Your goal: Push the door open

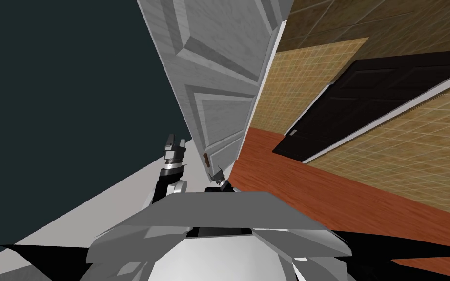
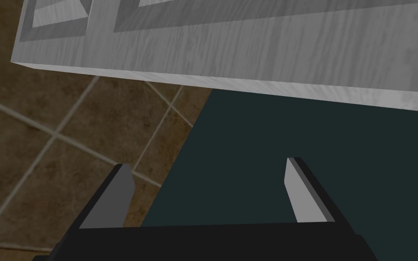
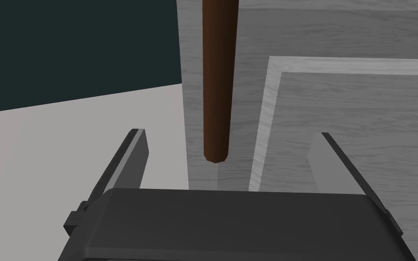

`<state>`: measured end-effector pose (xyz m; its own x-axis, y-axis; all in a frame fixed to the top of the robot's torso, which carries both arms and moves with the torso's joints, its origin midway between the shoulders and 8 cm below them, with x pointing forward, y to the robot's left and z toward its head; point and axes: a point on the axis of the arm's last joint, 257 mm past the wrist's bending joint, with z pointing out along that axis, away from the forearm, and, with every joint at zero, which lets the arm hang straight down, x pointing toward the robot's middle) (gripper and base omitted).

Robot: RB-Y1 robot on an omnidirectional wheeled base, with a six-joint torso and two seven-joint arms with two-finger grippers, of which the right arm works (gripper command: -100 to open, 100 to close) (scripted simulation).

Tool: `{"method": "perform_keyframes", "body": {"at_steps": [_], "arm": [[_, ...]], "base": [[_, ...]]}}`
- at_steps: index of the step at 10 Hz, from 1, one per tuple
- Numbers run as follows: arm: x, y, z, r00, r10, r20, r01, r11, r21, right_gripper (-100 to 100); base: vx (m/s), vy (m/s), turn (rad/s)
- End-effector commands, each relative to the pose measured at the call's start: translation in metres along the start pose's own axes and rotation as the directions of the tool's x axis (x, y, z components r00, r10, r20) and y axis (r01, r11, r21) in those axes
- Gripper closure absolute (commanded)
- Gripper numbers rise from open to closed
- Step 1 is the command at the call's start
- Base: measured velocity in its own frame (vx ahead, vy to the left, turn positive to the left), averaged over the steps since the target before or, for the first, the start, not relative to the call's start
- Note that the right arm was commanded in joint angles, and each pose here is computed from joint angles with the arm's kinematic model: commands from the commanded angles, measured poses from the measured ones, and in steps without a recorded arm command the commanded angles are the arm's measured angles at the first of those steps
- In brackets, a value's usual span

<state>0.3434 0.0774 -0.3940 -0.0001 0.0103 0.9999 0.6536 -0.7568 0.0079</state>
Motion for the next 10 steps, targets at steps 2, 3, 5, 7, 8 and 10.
{"method": "perform_keyframes", "body": {"at_steps": [2, 3, 5, 7, 8, 10], "arm": [[-0.0023, 0.0046, -0.0023, 1.000, -0.007, 0.004, 0.007, 1.000, -0.005, -100], [-0.0027, 0.0058, -0.0026, 1.000, -0.009, 0.005, 0.009, 1.000, -0.006, -100], [-0.0031, 0.0084, -0.0028, 1.000, -0.012, 0.005, 0.012, 1.000, -0.011, -100], [-0.0013, 0.0087, -0.0005, 1.000, -0.010, 0.000, 0.010, 1.000, -0.017, -100], [0.0003, 0.0076, 0.0014, 1.000, -0.007, -0.004, 0.007, 1.000, -0.019, -100], [-0.0007, 0.0084, 0.0003, 1.000, -0.009, -0.002, 0.009, 1.000, -0.018, 100]], "base": [[-0.031, 0.011, 0.013], [0.117, 0.114, 0.019], [0.162, 0.134, 0.018], [0.194, 0.151, 0.031], [0.185, 0.158, 0.017], [0.036, 0.030, -0.002]]}}
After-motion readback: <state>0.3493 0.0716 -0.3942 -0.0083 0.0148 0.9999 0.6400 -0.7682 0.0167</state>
